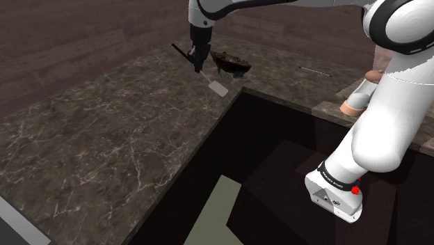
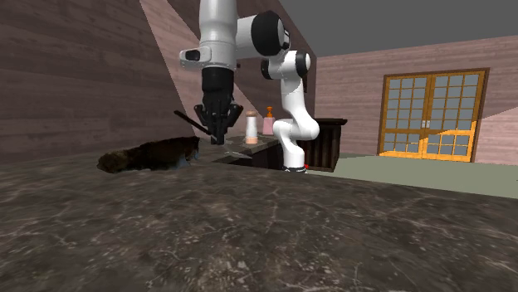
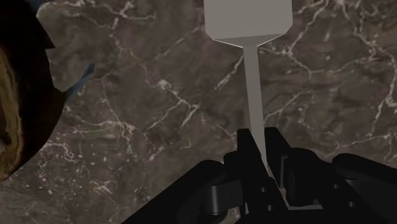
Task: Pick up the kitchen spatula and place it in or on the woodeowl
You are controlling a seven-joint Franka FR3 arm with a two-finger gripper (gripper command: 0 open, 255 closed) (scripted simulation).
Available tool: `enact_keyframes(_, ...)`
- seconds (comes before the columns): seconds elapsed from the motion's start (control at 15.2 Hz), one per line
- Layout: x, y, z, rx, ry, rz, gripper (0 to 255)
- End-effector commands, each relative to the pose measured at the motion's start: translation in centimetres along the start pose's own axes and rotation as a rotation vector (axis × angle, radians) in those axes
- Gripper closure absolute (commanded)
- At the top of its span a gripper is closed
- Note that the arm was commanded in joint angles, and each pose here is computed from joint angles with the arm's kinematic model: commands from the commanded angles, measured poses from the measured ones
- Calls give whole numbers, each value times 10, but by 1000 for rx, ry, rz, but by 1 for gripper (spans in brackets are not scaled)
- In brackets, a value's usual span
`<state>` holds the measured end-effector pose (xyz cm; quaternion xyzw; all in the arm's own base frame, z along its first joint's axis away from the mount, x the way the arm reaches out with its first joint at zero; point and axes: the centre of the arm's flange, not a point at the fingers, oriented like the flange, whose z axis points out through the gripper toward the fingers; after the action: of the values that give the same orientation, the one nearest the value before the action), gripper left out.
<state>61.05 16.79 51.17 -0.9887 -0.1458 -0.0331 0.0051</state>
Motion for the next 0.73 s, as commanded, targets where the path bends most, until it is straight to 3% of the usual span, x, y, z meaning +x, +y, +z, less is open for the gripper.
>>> enact_keyframes(0.0, 0, 0, -11, 0, -1, 0, 255)
enact_keyframes(0.66, 4, 0, -64, 0, -1, 0, 255)
